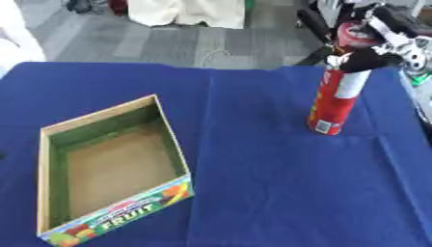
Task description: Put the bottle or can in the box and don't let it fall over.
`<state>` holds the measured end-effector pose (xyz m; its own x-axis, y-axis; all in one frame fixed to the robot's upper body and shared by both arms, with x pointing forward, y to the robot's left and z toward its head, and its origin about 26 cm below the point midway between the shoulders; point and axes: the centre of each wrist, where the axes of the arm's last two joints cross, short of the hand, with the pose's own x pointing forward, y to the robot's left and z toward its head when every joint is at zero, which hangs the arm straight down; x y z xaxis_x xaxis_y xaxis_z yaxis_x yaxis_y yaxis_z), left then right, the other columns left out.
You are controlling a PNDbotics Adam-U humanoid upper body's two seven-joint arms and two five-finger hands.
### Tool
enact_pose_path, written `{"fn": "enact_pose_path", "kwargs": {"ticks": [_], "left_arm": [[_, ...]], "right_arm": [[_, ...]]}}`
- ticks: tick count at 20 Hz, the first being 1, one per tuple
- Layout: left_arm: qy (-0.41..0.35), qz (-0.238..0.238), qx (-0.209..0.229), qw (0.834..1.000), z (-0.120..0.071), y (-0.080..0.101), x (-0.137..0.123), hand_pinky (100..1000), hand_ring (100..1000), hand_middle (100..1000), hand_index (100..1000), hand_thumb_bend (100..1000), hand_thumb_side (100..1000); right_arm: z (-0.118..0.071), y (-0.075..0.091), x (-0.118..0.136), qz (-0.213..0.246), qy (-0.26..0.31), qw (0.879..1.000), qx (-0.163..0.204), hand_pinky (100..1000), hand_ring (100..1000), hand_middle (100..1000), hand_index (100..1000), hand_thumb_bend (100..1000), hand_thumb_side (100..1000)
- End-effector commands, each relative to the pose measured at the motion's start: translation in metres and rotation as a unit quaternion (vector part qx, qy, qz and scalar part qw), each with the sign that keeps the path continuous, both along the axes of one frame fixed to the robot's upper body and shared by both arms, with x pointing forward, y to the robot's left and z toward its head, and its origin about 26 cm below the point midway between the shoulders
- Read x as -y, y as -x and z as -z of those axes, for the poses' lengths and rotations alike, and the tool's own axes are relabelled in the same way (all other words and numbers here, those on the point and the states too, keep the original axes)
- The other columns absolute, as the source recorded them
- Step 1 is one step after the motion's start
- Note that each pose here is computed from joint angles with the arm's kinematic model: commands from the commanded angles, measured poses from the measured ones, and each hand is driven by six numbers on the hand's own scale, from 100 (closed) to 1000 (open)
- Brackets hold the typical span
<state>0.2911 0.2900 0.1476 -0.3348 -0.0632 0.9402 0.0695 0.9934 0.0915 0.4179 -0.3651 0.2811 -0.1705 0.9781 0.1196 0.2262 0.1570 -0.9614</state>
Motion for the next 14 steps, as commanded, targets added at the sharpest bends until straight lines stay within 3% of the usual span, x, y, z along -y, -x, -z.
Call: {"fn": "enact_pose_path", "kwargs": {"ticks": [1, 3, 5, 6, 7, 9, 14], "left_arm": [[-0.004, -0.001, 0.016, 1.000, -0.0101, 0.0006, -0.0027, 712, 838, 832, 756, 201, 915], [-0.004, -0.001, 0.017, 1.000, -0.0102, 0.0006, -0.0027, 712, 837, 832, 755, 200, 915], [-0.004, -0.001, 0.016, 1.000, -0.0102, 0.0006, -0.0027, 712, 837, 832, 755, 200, 915], [-0.005, -0.001, 0.016, 1.000, -0.0101, 0.0006, -0.0028, 712, 837, 832, 755, 199, 915], [-0.005, -0.001, 0.016, 1.000, -0.0101, 0.0006, -0.0028, 712, 837, 832, 755, 199, 915], [-0.005, -0.001, 0.016, 1.000, -0.0101, 0.0006, -0.0028, 711, 836, 831, 755, 199, 914], [-0.006, 0.000, 0.015, 1.000, -0.0098, 0.0005, -0.0029, 710, 835, 829, 754, 199, 914]], "right_arm": [[0.0136, -0.0026, -0.0006, -0.001, 0.024, 1.000, 0.003, 123, 477, 445, 532, 109, 107], [0.0150, -0.0035, 0.0000, -0.004, 0.026, 1.000, 0.012, 100, 396, 345, 453, 100, 106], [0.0161, -0.0044, 0.0009, -0.005, 0.026, 1.000, 0.015, 100, 388, 337, 445, 100, 105], [0.0161, -0.0047, 0.0012, -0.004, 0.025, 1.000, 0.017, 100, 280, 233, 334, 100, 100], [0.0160, -0.0051, 0.0015, -0.004, 0.024, 1.000, 0.019, 100, 275, 226, 327, 100, 100], [0.0156, -0.0060, 0.0016, -0.004, 0.021, 1.000, 0.016, 100, 192, 120, 220, 100, 100], [0.0108, -0.0076, 0.0023, -0.005, 0.002, 1.000, 0.003, 100, 135, 100, 128, 100, 100]]}}
